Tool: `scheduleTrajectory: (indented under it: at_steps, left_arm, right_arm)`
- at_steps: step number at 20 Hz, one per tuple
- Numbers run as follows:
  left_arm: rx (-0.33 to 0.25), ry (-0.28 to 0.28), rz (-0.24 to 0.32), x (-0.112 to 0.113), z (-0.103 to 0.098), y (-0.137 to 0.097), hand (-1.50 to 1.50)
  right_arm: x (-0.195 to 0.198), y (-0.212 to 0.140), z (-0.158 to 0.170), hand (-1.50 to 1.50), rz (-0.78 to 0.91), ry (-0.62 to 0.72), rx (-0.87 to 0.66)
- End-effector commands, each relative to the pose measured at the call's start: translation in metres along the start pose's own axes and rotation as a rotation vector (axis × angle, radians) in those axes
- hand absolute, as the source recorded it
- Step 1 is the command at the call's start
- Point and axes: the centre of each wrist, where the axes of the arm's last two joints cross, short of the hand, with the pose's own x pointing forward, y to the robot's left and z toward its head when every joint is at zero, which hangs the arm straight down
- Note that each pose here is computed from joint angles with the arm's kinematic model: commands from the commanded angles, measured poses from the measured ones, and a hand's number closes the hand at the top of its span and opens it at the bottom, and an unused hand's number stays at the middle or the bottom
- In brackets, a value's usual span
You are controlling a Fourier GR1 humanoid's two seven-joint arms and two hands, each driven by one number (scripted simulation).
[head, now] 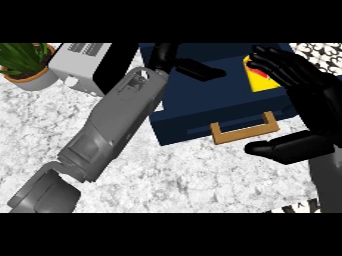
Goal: Pick up the cup, place it into the drawer and close the drawer
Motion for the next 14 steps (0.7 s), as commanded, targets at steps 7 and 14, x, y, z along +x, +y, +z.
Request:
scheduleTrajectory:
  at_steps: [7,14]
  left_arm:
    - [0.102,-0.158,0.225,0.018,-0.005,-0.002,-1.50]
    - [0.133,-0.146,0.233,-0.002,0.002,0.004,-1.50]
  right_arm:
    - [-0.007,0.017,0.007,1.50,0.030,0.175,0.463]
    - [-0.009,0.020,0.024,-1.50,0.355,0.355,0.488]
